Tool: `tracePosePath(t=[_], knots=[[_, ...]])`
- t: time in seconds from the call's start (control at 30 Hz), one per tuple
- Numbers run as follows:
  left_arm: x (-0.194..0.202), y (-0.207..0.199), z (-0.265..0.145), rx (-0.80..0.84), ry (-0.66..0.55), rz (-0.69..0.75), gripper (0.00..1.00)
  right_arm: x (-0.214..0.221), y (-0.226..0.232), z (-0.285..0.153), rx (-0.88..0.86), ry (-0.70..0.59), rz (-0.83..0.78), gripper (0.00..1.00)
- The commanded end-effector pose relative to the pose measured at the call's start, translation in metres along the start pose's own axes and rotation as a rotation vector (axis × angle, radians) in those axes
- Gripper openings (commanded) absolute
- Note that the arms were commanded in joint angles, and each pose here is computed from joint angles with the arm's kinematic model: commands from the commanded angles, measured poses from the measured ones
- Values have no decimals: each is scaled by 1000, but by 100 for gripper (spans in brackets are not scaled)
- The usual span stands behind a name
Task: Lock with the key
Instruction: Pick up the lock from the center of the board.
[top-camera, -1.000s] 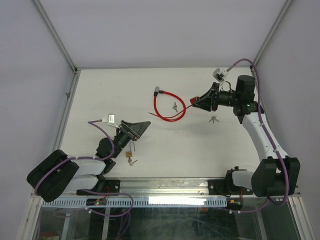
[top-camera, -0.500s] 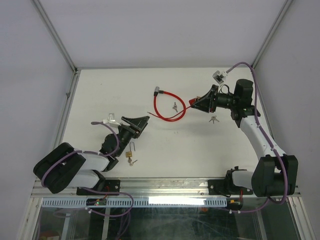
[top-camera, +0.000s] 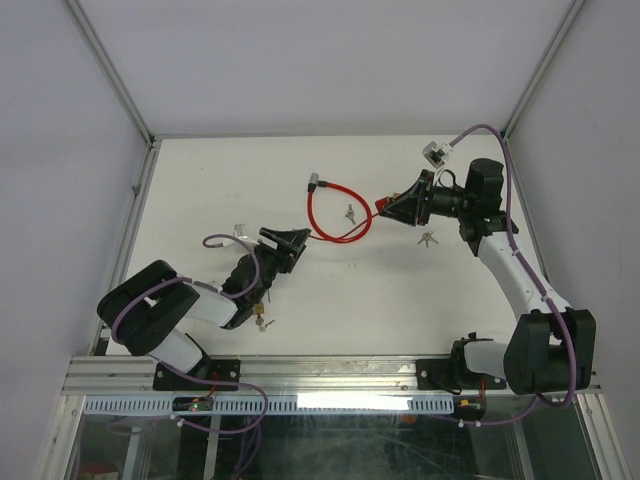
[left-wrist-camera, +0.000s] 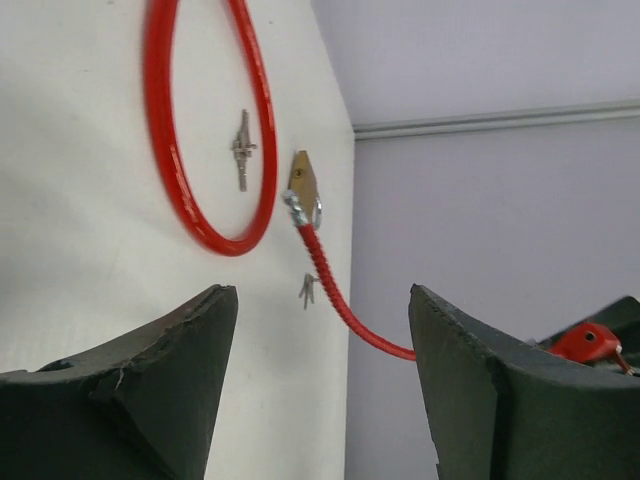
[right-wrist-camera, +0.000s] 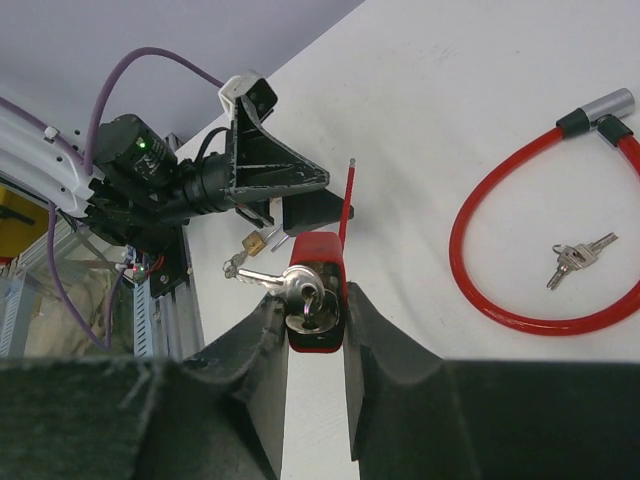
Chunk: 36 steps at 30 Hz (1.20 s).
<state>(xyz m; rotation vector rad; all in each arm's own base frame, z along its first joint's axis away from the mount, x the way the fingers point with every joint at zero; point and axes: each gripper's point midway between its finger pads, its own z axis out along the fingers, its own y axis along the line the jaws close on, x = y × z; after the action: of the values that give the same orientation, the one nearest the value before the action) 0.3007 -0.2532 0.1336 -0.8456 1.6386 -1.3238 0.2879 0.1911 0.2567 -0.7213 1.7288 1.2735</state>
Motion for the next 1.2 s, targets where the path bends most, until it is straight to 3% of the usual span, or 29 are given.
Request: tracePosePath(t=[0.0, 0.37, 0.67, 0.8, 1.07, 1.17], knots=[[-4, -1, 14, -24, -54, -88, 69, -13, 9, 1, -26, -28, -57, 0], [6, -14, 33, 66, -32, -128, 44, -9, 7, 1, -20, -23, -56, 0], [5, -27, 34, 96, -32, -98, 40, -3, 5, 5, -25, -7, -47, 0], [5, -30, 35, 115, -28, -104, 33, -2, 5, 7, -25, -2, -50, 0], [5, -41, 35, 178, -24, -53, 0, 3, 5, 8, -32, 17, -53, 0], [4, -51, 33, 228, -26, 76, 0, 4, 5, 7, -29, 32, -76, 0]])
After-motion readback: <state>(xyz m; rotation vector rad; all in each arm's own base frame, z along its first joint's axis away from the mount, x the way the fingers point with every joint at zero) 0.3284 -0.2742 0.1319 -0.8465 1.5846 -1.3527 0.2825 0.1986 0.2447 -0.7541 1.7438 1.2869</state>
